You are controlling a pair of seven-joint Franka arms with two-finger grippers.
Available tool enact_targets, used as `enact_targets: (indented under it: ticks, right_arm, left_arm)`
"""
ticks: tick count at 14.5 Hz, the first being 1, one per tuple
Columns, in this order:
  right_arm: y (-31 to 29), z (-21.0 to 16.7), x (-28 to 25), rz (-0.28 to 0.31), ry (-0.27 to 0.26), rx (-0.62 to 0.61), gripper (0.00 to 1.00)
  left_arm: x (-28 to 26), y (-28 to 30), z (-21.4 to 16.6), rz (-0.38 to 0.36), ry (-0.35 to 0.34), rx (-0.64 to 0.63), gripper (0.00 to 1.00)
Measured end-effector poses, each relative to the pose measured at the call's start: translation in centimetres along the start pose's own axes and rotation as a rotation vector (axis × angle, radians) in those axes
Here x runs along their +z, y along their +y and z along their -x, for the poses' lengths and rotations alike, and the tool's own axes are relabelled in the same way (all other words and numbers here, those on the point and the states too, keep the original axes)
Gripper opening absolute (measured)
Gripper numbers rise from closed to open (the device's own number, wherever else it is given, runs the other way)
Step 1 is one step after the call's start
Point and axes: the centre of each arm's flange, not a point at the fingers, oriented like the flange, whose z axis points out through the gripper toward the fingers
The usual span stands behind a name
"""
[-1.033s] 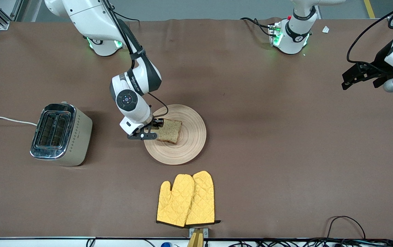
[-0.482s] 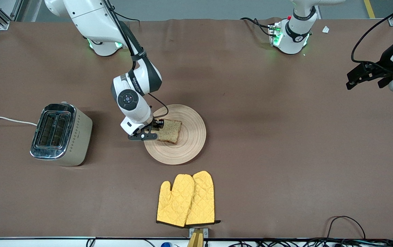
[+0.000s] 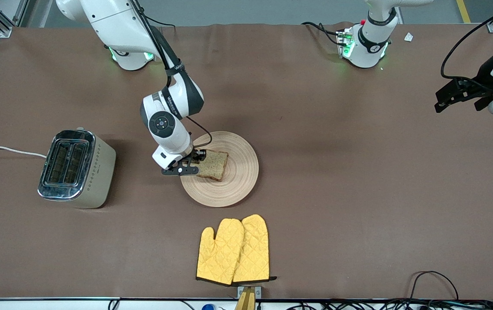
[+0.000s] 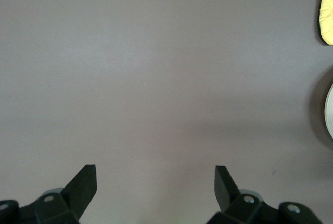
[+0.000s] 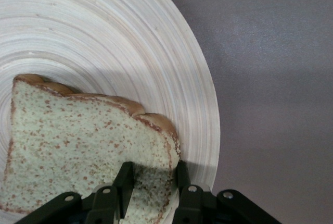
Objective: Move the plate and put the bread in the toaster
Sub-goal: 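Lower the right gripper and pinch the bread slice edge, then lift the bread with the right gripper and carry it to the toaster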
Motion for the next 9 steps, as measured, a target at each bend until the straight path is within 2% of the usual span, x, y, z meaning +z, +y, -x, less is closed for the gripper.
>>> enact_targets:
  ticks: [5, 7, 8, 9]
  right_arm:
    - [0.01, 0.00, 0.01, 0.000, 0.000, 0.000, 0.31]
    - [-0.03, 0.01, -0.01, 0.000, 0.001, -0.001, 0.19]
    - [-0.05, 0.02, -0.01, 0.001, 0.001, -0.002, 0.19]
    - [-0.08, 0.04, -0.02, 0.000, 0.002, -0.002, 0.13]
  left_arm:
    - [0.00, 0.00, 0.00, 0.000, 0.000, 0.000, 1.00]
    - [0.00, 0.01, 0.00, 0.000, 0.000, 0.000, 1.00]
    - [0.00, 0.01, 0.00, 0.000, 0.000, 0.000, 1.00]
    - [0.00, 0.01, 0.00, 0.000, 0.000, 0.000, 1.00]
